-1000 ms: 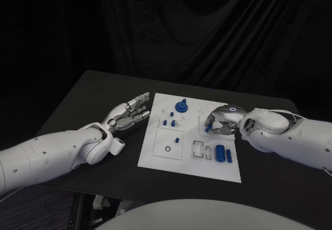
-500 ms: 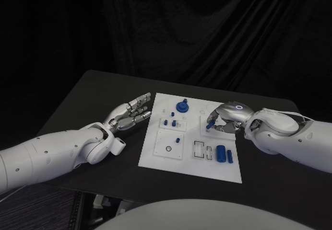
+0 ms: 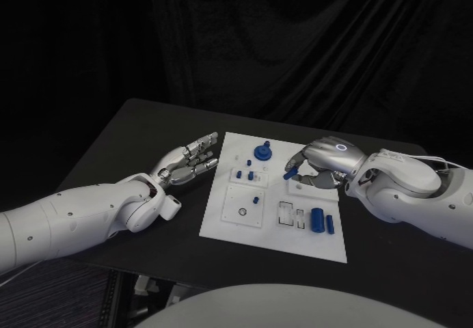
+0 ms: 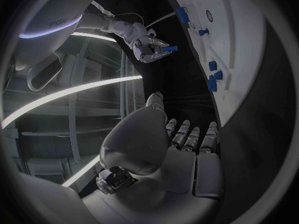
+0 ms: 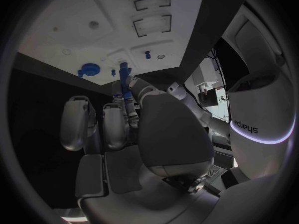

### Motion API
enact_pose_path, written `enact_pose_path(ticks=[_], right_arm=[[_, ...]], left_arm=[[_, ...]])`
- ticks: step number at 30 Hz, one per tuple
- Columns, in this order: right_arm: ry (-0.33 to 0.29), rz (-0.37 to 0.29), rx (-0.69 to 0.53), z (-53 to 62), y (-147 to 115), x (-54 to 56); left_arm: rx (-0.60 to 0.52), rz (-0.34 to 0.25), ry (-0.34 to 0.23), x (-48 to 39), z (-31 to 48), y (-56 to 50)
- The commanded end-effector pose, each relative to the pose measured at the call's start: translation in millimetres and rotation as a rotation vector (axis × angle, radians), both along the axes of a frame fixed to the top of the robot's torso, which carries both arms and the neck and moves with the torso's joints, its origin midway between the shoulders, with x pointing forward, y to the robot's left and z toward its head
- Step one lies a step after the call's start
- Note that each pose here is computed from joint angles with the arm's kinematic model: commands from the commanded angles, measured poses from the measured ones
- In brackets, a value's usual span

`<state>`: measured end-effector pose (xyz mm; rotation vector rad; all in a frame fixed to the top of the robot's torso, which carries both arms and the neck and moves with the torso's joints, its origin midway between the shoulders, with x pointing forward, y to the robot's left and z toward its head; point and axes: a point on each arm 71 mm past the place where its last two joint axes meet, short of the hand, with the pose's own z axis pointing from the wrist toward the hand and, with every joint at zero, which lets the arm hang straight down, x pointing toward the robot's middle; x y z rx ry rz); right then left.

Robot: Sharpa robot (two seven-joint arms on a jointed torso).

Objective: Assemble the parts on the task board

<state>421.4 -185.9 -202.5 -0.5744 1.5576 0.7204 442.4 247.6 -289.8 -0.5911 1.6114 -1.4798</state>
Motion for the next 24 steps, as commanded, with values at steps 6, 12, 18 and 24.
enact_pose_path(ticks=[6,12,18,24], right_arm=[[-0.061,0.134,-0.115,-6.4,44,-11.2],[-0.080,0.202,-0.124,-18.9,74,-16.0],[-0.064,0.242,-0.146,-34.3,96,-17.1],[-0.045,0.264,-0.154,-45.2,107,-19.5]], left_arm=[[-0.061,-0.036,-0.058,-3.0,4.1,-1.3],[-0.059,-0.035,-0.052,-3.1,3.2,0.5],[-0.060,-0.037,-0.049,-3.5,3.0,-0.3],[-0.059,-0.038,-0.047,-3.4,2.7,-0.7]])
